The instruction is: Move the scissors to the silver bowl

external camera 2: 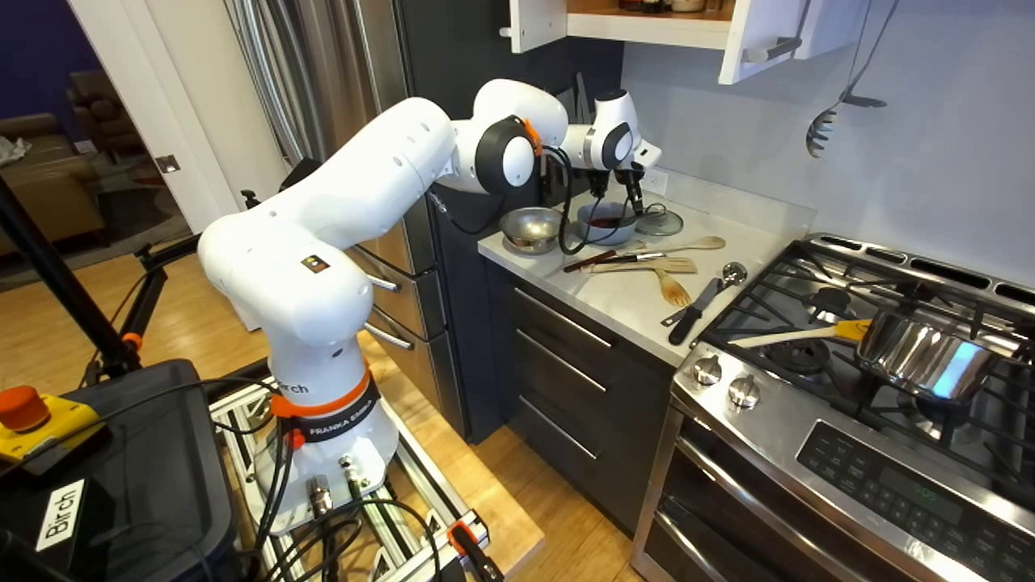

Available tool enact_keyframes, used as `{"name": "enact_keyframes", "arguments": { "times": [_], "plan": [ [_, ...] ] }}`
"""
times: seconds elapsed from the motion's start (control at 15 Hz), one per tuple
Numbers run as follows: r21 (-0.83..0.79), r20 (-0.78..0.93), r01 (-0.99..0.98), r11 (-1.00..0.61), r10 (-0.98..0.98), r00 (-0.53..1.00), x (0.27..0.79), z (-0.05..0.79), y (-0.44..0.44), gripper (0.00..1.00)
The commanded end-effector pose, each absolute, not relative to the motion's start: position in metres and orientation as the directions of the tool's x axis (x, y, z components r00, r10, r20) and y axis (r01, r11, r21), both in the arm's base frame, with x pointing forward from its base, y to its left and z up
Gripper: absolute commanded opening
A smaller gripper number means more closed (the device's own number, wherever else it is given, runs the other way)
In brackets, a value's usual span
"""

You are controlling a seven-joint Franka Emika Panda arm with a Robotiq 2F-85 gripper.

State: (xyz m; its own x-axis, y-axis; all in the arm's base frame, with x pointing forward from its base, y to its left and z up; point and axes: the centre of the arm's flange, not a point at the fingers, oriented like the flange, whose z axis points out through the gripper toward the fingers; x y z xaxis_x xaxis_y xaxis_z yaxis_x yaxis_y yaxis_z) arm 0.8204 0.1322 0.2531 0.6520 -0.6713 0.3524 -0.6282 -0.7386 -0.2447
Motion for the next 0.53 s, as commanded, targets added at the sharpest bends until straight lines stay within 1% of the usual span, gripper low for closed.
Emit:
{"name": "enact_keyframes", "arguments": {
  "times": [0.0, 0.13, 0.2, 0.27, 0.33, 0.4, 0.47],
  "plan": [
    [-0.212, 0.39, -0.663, -0.718, -0.684, 0.617, 0.819, 0.25, 0.125, 0.56],
    [-0.208, 0.411, -0.708, -0.675, -0.717, 0.563, 0.82, 0.246, 0.116, 0.69],
    [-0.22, 0.428, -0.728, -0.649, -0.735, 0.526, 0.823, 0.243, 0.111, 0.78],
    [-0.21, 0.394, -0.736, -0.643, -0.745, 0.538, 0.828, 0.238, 0.108, 0.85],
    [-0.224, 0.399, -0.705, -0.673, -0.724, 0.563, 0.823, 0.251, 0.11, 0.68],
    [-0.222, 0.395, -0.714, -0.664, -0.731, 0.557, 0.823, 0.247, 0.108, 0.75],
    [-0.22, 0.394, -0.717, -0.661, -0.733, 0.555, 0.823, 0.244, 0.107, 1.0]
  ]
}}
